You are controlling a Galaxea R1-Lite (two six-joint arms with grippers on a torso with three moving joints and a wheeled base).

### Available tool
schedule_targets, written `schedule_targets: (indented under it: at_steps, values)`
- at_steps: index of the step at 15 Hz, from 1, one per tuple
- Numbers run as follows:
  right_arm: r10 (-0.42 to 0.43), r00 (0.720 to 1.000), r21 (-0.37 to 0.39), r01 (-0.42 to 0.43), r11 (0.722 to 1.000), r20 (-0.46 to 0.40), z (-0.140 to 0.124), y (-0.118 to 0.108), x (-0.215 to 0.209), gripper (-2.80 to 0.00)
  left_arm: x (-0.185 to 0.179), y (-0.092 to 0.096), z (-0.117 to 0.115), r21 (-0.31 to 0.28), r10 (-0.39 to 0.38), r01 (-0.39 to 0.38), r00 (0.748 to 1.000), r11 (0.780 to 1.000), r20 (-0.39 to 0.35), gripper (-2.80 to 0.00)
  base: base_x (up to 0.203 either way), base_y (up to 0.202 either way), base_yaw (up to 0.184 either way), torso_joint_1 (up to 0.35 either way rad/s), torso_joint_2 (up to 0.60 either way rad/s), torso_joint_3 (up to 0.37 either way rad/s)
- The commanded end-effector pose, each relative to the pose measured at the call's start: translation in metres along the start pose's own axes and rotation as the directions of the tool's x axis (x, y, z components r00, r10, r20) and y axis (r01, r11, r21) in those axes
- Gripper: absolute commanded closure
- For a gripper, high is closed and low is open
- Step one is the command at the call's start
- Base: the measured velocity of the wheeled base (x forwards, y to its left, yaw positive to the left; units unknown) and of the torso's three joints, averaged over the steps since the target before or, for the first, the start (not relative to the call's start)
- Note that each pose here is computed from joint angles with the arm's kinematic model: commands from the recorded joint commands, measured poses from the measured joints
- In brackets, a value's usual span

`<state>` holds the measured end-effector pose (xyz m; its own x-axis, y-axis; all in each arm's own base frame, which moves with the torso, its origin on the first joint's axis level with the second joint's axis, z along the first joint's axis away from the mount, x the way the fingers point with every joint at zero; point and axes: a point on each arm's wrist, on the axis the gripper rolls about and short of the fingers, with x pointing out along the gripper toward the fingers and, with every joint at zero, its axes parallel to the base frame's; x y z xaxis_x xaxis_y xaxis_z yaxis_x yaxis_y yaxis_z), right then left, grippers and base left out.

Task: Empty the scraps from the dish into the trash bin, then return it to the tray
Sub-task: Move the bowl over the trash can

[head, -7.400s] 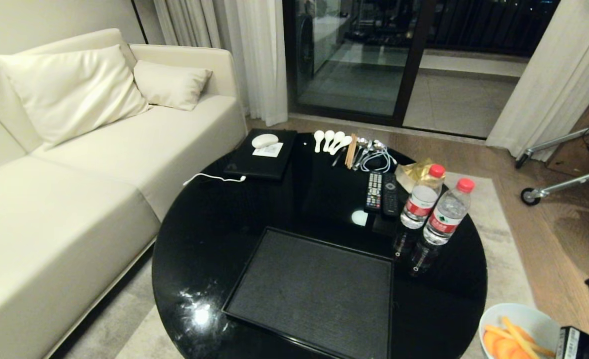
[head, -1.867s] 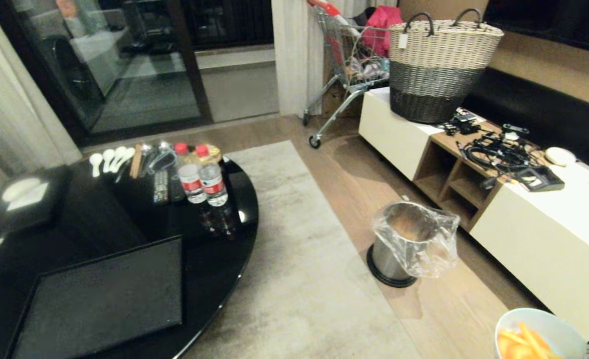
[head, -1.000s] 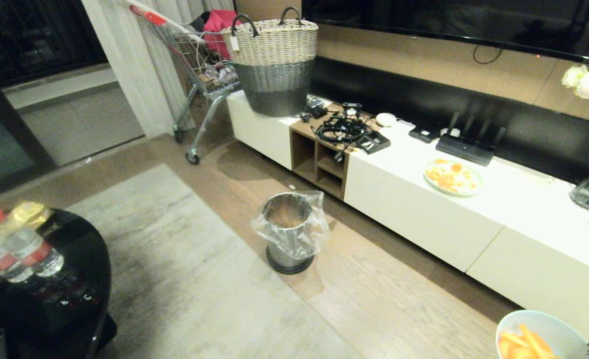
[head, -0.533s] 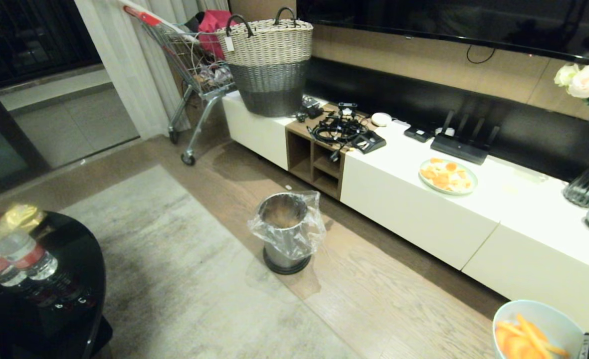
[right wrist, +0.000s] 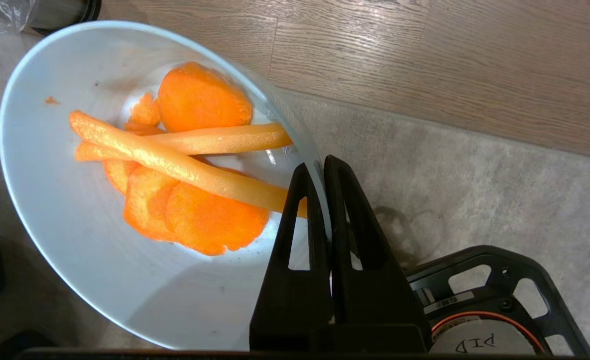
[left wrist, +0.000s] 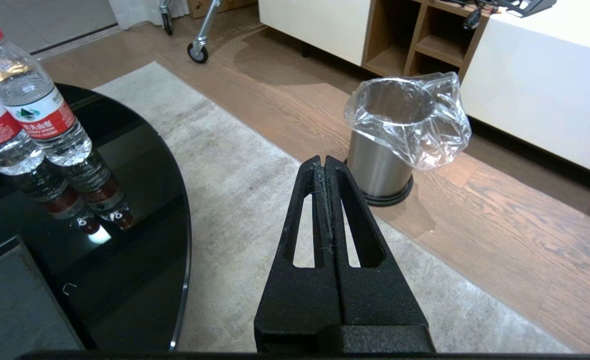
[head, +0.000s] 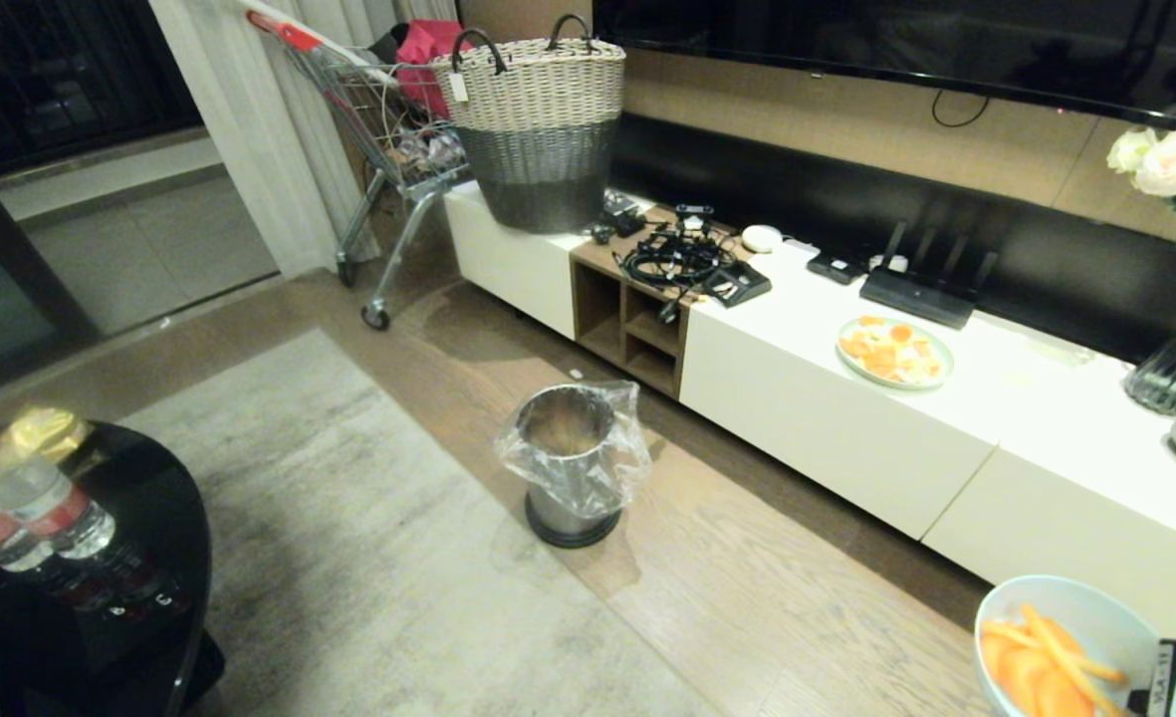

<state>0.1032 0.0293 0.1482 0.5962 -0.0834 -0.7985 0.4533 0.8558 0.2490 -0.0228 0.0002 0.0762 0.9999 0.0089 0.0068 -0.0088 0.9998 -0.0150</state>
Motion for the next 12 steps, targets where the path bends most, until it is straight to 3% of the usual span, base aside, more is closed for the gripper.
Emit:
schedule_targets:
  at_steps: [1, 8, 12]
  values:
    - [-0.007, 1.0, 0.001, 0.007, 1.0, 0.0, 0.0001, -0.0002, -0.0003, 0.0, 0.0, 0.0, 0.0, 0.0, 0.0, 0.0, 1.0, 1.0, 0.001, 0.0, 0.0, 0.0, 0.0, 0.0, 0.0, 0.0]
    - [-0.006, 1.0, 0.005, 0.006, 1.0, 0.017, 0.0076, 0.0041, -0.0082, 0.0, 0.0, 0.0, 0.0, -0.002, -0.001, 0.001, 1.0, 1.0, 0.001, 0.0, 0.0, 0.0, 0.0, 0.0, 0.0, 0.0]
    - [-0.005, 1.0, 0.002, 0.005, 1.0, 0.016, 0.0076, 0.0045, -0.008, 0.0, 0.0, 0.0, 0.0, -0.002, -0.001, 0.001, 1.0, 1.0, 0.001, 0.0, 0.169, 0.0, 0.001, 0.005, 0.0, 0.003]
